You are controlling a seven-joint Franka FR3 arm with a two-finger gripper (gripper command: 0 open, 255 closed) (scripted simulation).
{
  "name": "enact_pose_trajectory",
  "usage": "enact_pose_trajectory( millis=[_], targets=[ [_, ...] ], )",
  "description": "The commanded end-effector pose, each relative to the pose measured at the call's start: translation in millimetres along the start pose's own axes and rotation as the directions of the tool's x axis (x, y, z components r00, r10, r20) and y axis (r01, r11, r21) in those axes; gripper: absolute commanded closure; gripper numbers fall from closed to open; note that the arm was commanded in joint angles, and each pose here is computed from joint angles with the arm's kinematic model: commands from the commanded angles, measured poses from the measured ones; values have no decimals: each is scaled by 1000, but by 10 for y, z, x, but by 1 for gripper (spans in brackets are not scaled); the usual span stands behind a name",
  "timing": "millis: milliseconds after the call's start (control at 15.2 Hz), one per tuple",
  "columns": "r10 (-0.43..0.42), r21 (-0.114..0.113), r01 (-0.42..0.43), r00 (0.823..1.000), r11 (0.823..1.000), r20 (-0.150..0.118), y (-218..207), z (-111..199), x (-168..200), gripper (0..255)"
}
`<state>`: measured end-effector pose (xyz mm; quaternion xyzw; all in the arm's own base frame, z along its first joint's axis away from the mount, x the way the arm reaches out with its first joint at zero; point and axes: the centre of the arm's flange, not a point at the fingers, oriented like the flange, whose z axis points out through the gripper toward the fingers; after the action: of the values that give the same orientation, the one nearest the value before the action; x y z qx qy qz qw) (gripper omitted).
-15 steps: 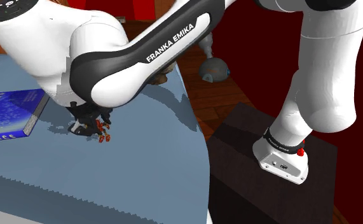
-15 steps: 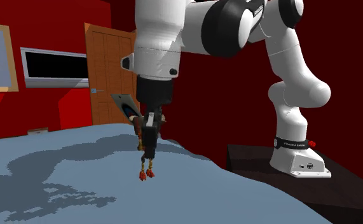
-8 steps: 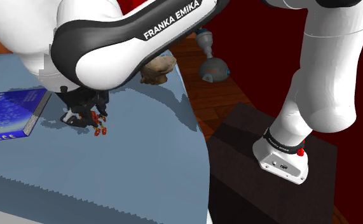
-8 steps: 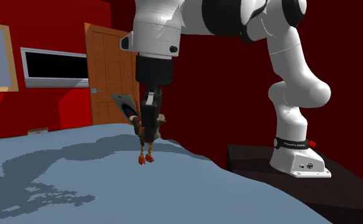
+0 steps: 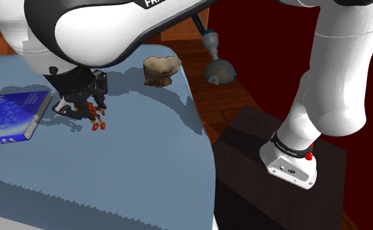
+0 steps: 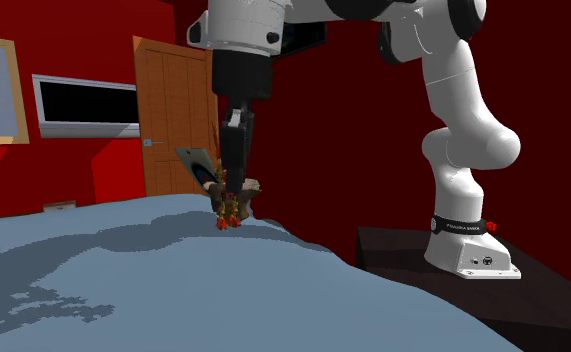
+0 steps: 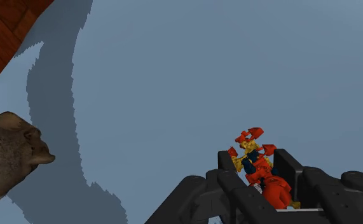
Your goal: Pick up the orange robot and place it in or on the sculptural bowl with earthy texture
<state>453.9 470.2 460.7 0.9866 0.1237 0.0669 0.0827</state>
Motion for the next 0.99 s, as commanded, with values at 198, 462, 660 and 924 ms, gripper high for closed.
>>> enact_pose_trajectory(
  millis=[198,462,660,924],
  targets=[
    [0,0,0,1000,1000,0,50,-255,34,255],
    [0,0,0,1000,1000,0,88,-461,57,255],
    [0,0,0,1000,1000,0,116,-616,75,255],
    [0,0,0,1000,1000,0,388,-649,122,255]
  ],
)
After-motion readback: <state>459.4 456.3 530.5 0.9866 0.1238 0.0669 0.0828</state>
